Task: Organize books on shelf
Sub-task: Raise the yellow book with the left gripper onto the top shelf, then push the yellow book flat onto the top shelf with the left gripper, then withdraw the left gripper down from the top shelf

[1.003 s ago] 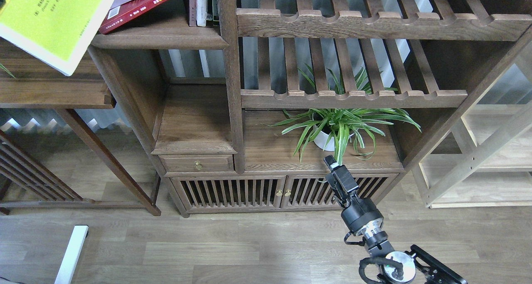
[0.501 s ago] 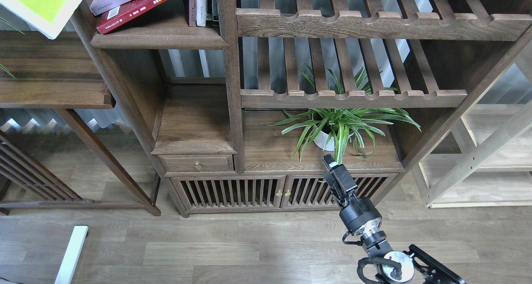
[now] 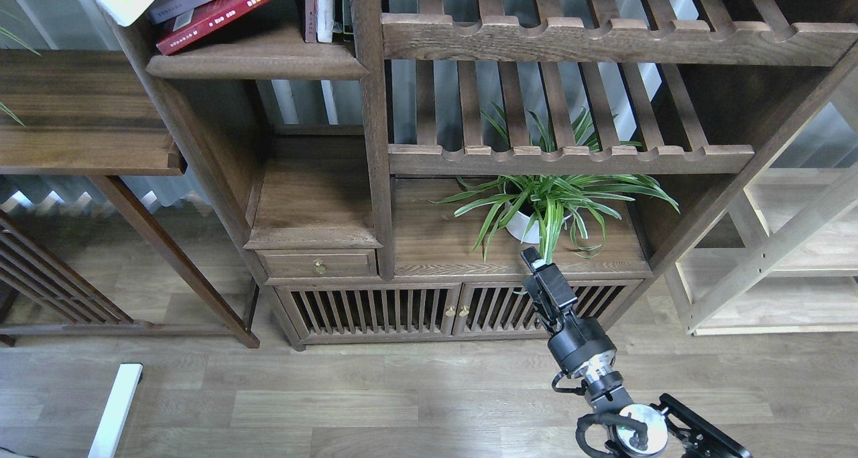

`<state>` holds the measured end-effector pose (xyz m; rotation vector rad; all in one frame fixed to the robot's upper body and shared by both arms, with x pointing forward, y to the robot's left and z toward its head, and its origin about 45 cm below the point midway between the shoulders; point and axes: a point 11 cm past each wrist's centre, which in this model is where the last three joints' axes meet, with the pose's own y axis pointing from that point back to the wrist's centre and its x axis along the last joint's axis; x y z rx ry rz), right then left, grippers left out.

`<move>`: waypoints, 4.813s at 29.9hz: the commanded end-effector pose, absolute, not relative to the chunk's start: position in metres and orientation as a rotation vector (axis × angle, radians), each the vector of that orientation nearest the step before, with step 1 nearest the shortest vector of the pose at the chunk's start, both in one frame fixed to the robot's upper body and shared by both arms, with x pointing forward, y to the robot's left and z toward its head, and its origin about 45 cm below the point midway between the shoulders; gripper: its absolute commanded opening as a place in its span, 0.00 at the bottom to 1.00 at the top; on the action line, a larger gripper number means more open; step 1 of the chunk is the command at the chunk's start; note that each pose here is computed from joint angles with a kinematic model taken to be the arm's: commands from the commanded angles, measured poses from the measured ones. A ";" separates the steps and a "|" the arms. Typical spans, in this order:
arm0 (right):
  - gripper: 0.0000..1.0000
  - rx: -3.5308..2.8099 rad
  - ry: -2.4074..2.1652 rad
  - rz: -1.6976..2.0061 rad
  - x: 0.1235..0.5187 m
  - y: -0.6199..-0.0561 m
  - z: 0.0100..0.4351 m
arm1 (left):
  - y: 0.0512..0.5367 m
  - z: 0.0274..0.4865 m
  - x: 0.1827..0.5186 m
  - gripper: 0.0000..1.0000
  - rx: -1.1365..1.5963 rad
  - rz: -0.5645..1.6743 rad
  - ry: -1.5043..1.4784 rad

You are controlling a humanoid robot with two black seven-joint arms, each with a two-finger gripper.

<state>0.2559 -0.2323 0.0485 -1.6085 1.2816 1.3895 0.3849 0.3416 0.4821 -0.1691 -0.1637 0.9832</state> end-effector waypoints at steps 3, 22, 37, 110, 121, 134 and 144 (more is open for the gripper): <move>0.99 -1.598 1.273 1.378 0.257 -0.234 0.052 | 0.339 0.486 0.389 0.00 -0.157 0.984 -0.175; 0.99 -1.586 1.278 1.359 0.254 -0.242 0.056 | 0.349 0.470 0.409 0.00 -0.172 1.059 -0.070; 0.99 -1.567 1.290 1.343 0.251 -0.251 0.058 | 0.327 0.472 0.448 0.00 -0.110 1.137 0.025; 0.99 -1.492 1.350 1.398 0.214 -0.262 0.041 | 0.246 0.440 0.505 0.43 0.091 1.080 0.130; 0.99 -1.462 1.367 1.381 0.220 -0.269 0.040 | 0.250 0.452 0.495 0.45 0.081 1.065 0.083; 0.99 -1.511 1.325 1.359 0.239 -0.263 0.051 | 0.274 0.448 0.456 0.55 0.131 1.046 -0.012; 0.99 -1.538 1.332 1.334 0.245 -0.272 0.057 | 0.269 0.445 0.418 0.66 0.050 0.979 -0.038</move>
